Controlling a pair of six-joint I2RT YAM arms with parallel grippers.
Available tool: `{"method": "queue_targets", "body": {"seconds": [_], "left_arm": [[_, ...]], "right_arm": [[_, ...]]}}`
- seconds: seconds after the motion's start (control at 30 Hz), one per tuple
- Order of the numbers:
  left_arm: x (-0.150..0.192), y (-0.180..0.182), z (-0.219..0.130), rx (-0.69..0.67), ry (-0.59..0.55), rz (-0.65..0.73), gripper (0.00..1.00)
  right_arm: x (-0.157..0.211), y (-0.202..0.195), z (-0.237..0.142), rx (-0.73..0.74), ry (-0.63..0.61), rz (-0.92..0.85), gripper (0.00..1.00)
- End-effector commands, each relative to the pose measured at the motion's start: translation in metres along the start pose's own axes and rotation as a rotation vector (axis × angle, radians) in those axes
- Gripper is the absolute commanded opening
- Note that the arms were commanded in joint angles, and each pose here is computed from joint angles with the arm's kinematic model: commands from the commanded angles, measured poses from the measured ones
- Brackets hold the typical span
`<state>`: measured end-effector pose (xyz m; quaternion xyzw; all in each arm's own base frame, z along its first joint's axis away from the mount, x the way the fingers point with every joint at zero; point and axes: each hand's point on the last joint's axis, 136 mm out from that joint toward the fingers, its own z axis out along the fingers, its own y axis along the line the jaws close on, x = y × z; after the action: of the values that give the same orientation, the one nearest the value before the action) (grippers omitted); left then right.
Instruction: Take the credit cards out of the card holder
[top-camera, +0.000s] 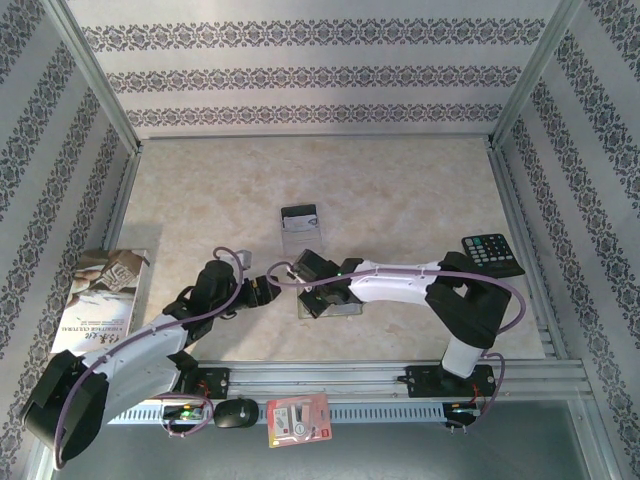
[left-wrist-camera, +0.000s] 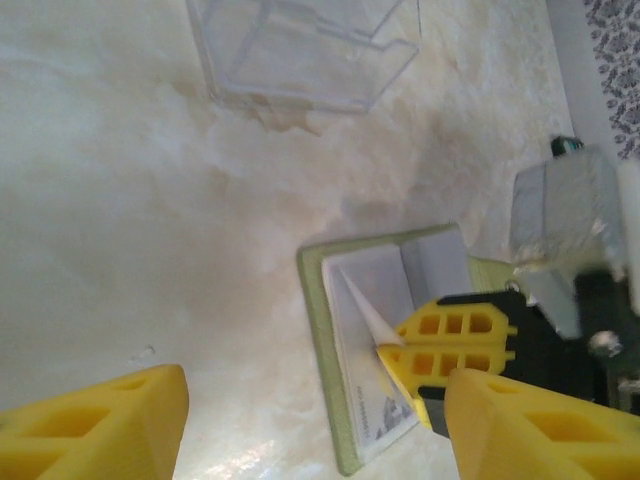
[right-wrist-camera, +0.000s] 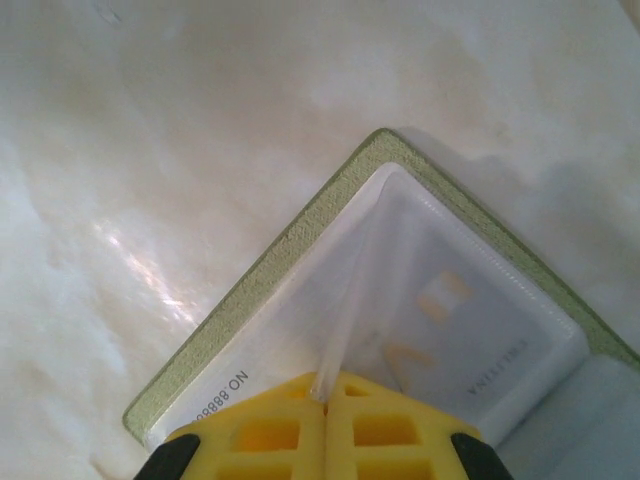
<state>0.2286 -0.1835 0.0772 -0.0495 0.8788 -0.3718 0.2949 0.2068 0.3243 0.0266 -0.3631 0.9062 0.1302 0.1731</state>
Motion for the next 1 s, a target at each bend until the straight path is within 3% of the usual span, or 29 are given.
{"method": "queue_targets", "body": {"seconds": [0.0,0.3,0.8,0.97], "left_arm": [[-0.003,-0.017,0.006,0.038,-0.011,0.022,0.63],[0.02,-0.025,0.029,0.021,0.065,0.071,0.3],[0.034,-0.033,0.046,0.024,0.12,0.096,0.15],[0.027,-0.031,0.035,-0.017,0.091,0.109,0.12]], "right_arm": [[-0.024,0.019,-0.011,-0.131,-0.112,0.028,0.0],[-0.02,0.015,-0.013,-0.172,-0.165,0.113,0.0],[-0.019,0.012,-0.016,-0.172,-0.204,0.156,0.0],[-0.017,0.01,-0.015,-0.168,-0.209,0.168,0.0]]}}
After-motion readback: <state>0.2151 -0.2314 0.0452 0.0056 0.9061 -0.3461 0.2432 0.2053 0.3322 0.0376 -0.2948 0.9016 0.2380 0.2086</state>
